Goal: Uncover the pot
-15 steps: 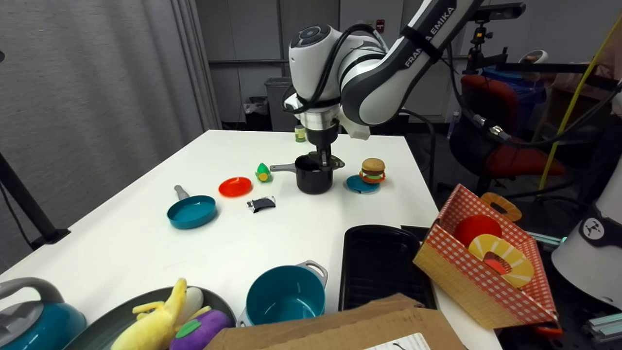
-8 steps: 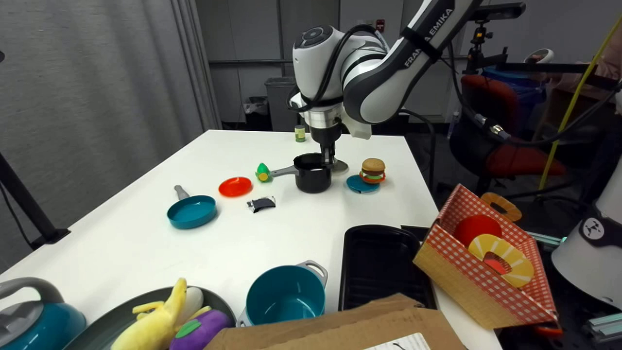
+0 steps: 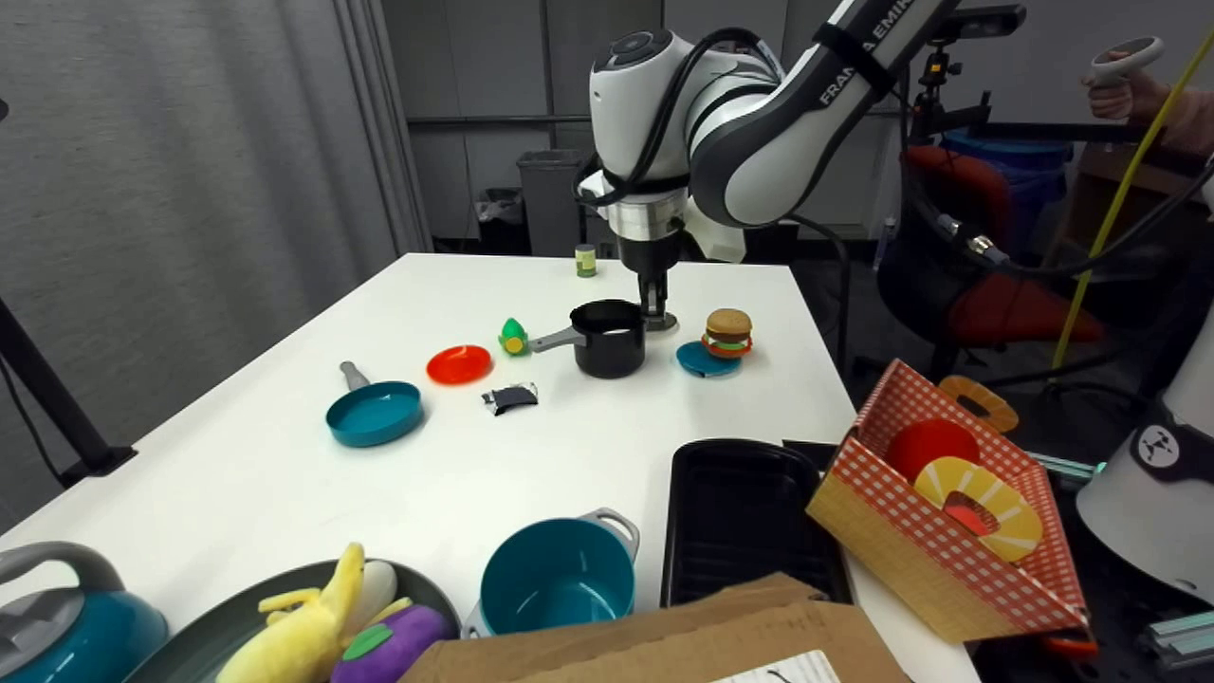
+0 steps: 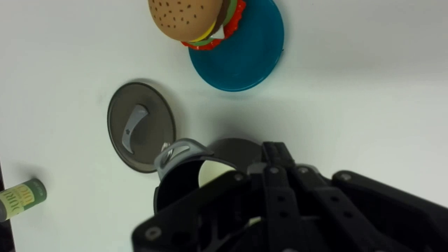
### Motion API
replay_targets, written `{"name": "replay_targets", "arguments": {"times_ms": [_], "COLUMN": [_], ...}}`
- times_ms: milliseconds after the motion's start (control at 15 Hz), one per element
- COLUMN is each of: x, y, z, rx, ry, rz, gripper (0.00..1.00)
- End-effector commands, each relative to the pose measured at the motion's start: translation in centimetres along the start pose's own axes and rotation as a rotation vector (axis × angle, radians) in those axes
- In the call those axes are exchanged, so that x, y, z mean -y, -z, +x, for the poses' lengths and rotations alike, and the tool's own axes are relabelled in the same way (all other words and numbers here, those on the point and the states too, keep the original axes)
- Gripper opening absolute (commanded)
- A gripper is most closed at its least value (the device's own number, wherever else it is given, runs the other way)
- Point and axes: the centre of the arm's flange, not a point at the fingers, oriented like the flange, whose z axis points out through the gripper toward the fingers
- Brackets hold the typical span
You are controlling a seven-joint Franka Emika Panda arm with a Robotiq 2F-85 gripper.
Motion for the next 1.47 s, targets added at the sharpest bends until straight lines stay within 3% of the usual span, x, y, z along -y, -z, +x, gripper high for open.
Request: {"name": "replay_targets", "arguments": {"times_ms": [0,467,733,1000,1067,1200,1400], "x": [0.8,5.9,9.2,11.4,11.7,11.9,12.3], "y": [5.3,12.3,14.0,15.0,15.3,16.2,17.4], "z": [-4.7,-13.4,-18.5,-22.1,-22.6,-23.0,-23.9], "rx": [-0.053,-0.155,-0.096,-0.039,-0.036,-0.046,-0.069], "ry": [0.064,0.298,0.467,0.569,0.578,0.602,0.665], "rz": [0.104,0.279,0.415,0.452,0.445,0.438,0.430], "gripper": [0.00,0.00,0.00,0.00,0.26,0.32,0.55]}}
